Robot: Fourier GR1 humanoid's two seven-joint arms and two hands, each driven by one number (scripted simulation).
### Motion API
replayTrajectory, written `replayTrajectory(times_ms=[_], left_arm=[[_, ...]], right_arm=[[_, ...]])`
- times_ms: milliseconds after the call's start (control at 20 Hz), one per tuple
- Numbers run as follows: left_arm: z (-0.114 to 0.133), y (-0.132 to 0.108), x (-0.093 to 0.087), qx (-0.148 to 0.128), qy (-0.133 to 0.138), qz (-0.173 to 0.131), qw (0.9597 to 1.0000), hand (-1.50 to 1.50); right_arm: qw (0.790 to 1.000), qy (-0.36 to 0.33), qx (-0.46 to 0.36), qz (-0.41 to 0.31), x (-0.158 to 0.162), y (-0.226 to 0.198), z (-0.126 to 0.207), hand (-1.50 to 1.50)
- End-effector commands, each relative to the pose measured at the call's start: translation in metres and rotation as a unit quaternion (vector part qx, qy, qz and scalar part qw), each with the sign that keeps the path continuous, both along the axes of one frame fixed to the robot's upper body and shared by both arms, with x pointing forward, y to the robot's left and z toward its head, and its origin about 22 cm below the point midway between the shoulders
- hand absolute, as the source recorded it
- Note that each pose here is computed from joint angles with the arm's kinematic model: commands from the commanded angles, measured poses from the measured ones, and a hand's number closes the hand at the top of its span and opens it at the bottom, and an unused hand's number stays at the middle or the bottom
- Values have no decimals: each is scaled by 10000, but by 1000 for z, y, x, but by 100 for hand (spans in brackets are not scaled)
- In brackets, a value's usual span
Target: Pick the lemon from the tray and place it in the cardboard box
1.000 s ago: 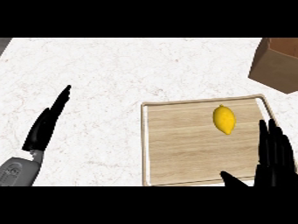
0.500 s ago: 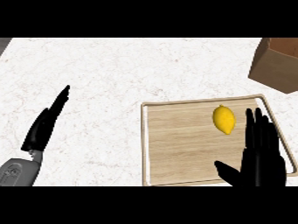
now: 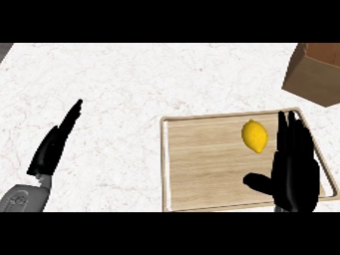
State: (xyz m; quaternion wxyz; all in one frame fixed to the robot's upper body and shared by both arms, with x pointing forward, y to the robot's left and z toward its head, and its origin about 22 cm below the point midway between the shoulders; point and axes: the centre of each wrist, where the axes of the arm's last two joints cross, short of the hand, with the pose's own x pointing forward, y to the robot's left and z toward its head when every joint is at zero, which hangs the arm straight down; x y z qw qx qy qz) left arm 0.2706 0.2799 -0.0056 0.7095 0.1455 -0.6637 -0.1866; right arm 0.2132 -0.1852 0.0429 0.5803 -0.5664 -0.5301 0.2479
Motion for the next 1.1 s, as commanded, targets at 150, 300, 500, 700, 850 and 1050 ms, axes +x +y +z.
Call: replayTrajectory(times_ms=[150, 300, 500, 700, 850, 1050], left_arm=[[10, -4, 11, 84, -8, 12, 10000, 0], [-7, 4, -7, -30, 83, 37, 10000, 0], [-1, 0, 0, 82, -26, 34, 10000, 0], [-4, 7, 1, -14, 42, -21, 10000, 0], [11, 7, 5, 24, -72, 18, 10000, 0], [-8, 10, -4, 37, 52, -75, 10000, 0]], right_arm=[[9998, 148, 65, 84, 21, -11, -22, -150], [9996, 85, 192, 197, 5, 8, -30, -150], [9994, 190, 191, 201, 24, -8, -20, -150], [9995, 191, 111, 218, 24, -1, -38, -150], [9992, 222, 198, 268, 36, -9, -31, -150], [9984, 405, 282, 280, 43, -4, -51, 150]])
